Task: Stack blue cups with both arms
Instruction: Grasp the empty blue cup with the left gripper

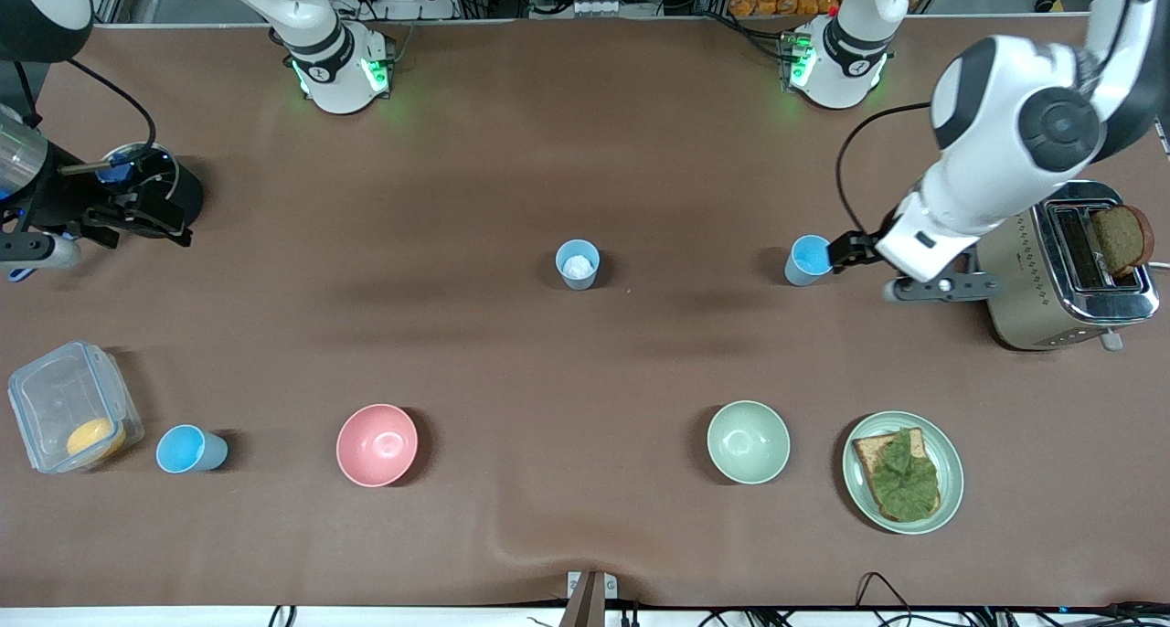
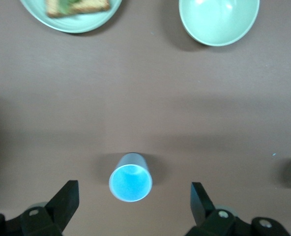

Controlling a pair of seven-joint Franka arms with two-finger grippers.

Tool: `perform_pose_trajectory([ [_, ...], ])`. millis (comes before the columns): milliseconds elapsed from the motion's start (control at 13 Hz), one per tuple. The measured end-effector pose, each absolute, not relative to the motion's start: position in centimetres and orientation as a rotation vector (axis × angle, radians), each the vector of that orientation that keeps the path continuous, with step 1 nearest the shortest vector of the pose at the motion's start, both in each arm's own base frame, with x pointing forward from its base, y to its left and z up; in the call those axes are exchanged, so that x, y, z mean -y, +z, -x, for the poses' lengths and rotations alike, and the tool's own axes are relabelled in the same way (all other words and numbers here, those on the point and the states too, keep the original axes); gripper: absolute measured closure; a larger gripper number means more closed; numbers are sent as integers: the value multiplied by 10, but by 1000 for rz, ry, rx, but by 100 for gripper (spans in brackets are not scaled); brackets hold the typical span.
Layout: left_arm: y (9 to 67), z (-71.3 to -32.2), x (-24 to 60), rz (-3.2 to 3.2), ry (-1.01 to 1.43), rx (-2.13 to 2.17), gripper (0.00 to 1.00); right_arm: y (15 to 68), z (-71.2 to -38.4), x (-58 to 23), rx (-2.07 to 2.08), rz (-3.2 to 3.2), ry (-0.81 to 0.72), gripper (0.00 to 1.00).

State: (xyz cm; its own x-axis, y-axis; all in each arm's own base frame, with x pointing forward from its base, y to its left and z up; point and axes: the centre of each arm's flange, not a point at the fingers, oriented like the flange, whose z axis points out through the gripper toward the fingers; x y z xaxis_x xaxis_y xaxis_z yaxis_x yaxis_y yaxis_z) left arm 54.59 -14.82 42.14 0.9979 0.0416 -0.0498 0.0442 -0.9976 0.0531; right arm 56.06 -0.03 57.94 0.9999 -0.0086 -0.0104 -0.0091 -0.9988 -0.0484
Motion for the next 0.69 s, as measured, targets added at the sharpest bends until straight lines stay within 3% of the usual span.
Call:
perform_pose_trajectory([
  [307, 354, -520, 157, -3075, -102, -59, 0, 579, -560, 0, -11, 3094, 21, 0],
  [690, 316, -498, 179, -3084, -146, 14, 0, 576, -559, 1, -16, 3093, 48, 0],
])
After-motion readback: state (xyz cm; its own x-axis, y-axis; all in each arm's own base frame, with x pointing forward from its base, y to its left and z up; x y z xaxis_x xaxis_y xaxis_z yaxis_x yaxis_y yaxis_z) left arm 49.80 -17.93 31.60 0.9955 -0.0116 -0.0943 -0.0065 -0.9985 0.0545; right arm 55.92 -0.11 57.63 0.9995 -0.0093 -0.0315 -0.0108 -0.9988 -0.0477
